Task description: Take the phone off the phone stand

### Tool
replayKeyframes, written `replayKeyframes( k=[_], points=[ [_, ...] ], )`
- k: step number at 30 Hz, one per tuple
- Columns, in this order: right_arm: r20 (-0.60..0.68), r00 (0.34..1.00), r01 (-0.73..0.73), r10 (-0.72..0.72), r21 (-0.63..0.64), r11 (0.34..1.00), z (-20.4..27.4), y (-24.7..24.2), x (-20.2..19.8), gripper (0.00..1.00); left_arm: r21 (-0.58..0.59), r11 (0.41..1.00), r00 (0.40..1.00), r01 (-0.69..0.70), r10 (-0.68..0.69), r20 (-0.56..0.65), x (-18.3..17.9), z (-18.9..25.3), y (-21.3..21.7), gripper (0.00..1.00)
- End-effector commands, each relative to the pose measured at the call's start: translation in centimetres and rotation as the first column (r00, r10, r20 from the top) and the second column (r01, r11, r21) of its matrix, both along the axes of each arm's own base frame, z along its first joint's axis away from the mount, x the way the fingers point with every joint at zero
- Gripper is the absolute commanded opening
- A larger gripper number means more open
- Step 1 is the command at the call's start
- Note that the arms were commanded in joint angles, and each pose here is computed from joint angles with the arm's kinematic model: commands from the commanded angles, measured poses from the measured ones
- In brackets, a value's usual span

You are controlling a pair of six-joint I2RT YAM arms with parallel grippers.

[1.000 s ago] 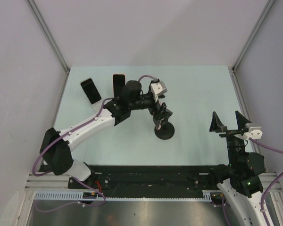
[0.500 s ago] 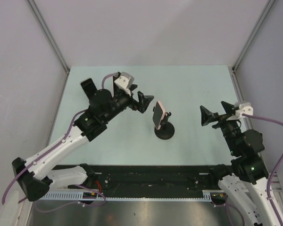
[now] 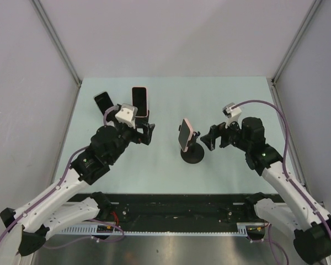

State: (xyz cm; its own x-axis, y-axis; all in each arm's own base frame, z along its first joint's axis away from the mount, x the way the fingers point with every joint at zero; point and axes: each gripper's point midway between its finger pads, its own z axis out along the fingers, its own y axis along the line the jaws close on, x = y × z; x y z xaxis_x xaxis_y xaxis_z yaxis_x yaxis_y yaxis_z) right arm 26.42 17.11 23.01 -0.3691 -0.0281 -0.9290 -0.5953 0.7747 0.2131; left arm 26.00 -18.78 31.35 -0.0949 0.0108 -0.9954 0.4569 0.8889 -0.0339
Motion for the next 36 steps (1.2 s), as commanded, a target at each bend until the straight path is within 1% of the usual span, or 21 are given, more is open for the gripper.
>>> replayKeyframes(
  k=[1, 3, 6, 7, 9, 10, 11, 13, 16, 19, 20, 22, 23, 26, 27, 30, 31, 32, 33, 34, 36],
  points=[
    [-0.019, 1.0, -0.016, 0.016, 0.012, 1.0, -0.1, 1.1, 1.8, 1.0, 0.101, 0.992, 0.997, -0.078, 0.075, 0.036, 0.8, -0.6, 1.8, 1.0],
    [0.013, 0.997, -0.076, 0.077, -0.047, 0.996, -0.8, 2.0, 1.9, 1.0, 0.128, 0.987, 0.995, -0.093, 0.089, 0.039, 1.0, -0.9, 2.1, 1.0],
    [0.079, 0.99, -0.105, 0.117, -0.136, 0.985, -1.3, 2.7, 2.4, 1.0, 0.15, 0.984, 0.995, -0.1, 0.095, 0.036, 1.0, -1.6, 2.4, 1.0],
    [0.096, 0.985, -0.127, 0.144, -0.17, 0.977, -1.8, 2.8, 2.6, 0.99, 0.146, 0.985, 0.995, -0.094, 0.091, 0.03, 0.9, -1.8, 2.2, 1.0],
    [0.115, 0.969, -0.195, 0.217, -0.182, 0.964, -2.0, 3.7, 2.5, 1.0, 0.139, 0.989, 0.998, -0.056, 0.055, 0.016, 0.7, -2.2, 1.6, 1.0],
    [0.121, 0.958, -0.231, 0.26, -0.213, 0.949, -2.7, 4.1, 2.6, 1.0, 0.138, 0.99, 0.999, -0.042, 0.042, 0.006, 0.6, -2.4, 1.3, 1.0],
    [0.125, 0.945, -0.271, 0.302, -0.214, 0.938, -2.9, 4.6, 2.4, 0.99, 0.137, 0.99, 1.0, -0.03, 0.03, 0.005, 0.6, -2.5, 1.1, 1.0],
    [0.137, 0.93, -0.306, 0.341, -0.226, 0.925, -3.2, 5.2, 2.6, 0.98, 0.133, 0.991, 1.0, -0.021, 0.022, -0.004, 0.6, -2.7, 0.8, 1.0],
    [0.136, 0.914, -0.344, 0.382, -0.238, 0.908, -4.0, 5.5, 2.9, 0.97, 0.141, 0.99, 1.0, -0.011, 0.013, -0.014, 0.6, -3.0, 0.6, 1.0],
    [0.121, 0.899, -0.387, 0.42, -0.224, 0.894, -4.7, 5.9, 2.7, 0.93, 0.136, 0.99, 0.999, 0.027, -0.024, -0.025, 0.3, -3.3, -0.1, 1.0],
    [0.142, 0.895, -0.389, 0.424, -0.218, 0.895, -4.4, 6.2, 3.1, 0.9, 0.134, 0.99, 0.999, 0.041, -0.037, -0.033, 0.3, -3.5, -0.4, 1.0],
    [0.141, 0.888, -0.407, 0.439, -0.205, 0.89, -4.4, 6.7, 2.9, 0.87, 0.125, 0.99, 0.997, 0.069, -0.064, -0.046, 0.1, -3.7, -1.0, 1.0],
    [0.142, 0.886, -0.411, 0.442, -0.203, 0.889, -4.4, 6.9, 2.9, 0.83, 0.118, 0.988, 0.994, 0.102, -0.096, -0.055, -0.2, -3.8, -1.6, 1.0],
    [0.117, 0.888, -0.417, 0.444, -0.199, 0.887, -5.0, 7.3, 2.6, 0.75, 0.112, 0.981, 0.986, 0.158, -0.152, -0.065, -0.6, -3.9, -2.5, 1.0],
    [0.11, 0.889, -0.42, 0.445, -0.193, 0.887, -5.0, 7.4, 2.4, 0.74, 0.09, 0.982, 0.984, 0.167, -0.16, -0.08, -0.8, -4.0, -2.8, 1.0],
    [0.125, 0.895, -0.404, 0.428, -0.174, 0.898, -4.7, 7.9, 2.2, 0.66, 0.066, 0.979, 0.978, 0.194, -0.187, -0.095, -1.1, -4.0, -3.4, 1.0],
    [0.12, 0.911, -0.375, 0.395, -0.159, 0.913, -4.8, 7.8, 2.3, 0.64, 0.054, 0.978, 0.976, 0.201, -0.195, -0.102, -1.2, -4.0, -3.5, 1.0],
    [0.137, 0.916, -0.357, 0.377, -0.152, 0.922, -4.4, 8.0, 2.4, 0.56, 0.047, 0.977, 0.974, 0.209, -0.203, -0.105, -1.3, -3.9, -3.7, 1.0],
    [0.143, 0.918, -0.35, 0.369, -0.143, 0.926, -4.2, 8.4, 2.1, 0.51, 0.037, 0.974, 0.97, 0.223, -0.218, -0.111, -1.4, -3.9, -4.0, 1.0],
    [0.134, 0.933, -0.318, 0.334, -0.13, 0.939, -4.5, 8.4, 2.1, 0.49, 0.025, 0.973, 0.966, 0.231, -0.226, -0.127, -1.5, -4.2, -4.3, 1.0],
    [0.158, 0.937, -0.298, 0.313, -0.113, 0.948, -4.0, 8.8, 2.0, 0.43, 0.006, 0.967, 0.957, 0.256, -0.252, -0.145, -1.8, -4.3, -5.0, 1.0]
  ],
)
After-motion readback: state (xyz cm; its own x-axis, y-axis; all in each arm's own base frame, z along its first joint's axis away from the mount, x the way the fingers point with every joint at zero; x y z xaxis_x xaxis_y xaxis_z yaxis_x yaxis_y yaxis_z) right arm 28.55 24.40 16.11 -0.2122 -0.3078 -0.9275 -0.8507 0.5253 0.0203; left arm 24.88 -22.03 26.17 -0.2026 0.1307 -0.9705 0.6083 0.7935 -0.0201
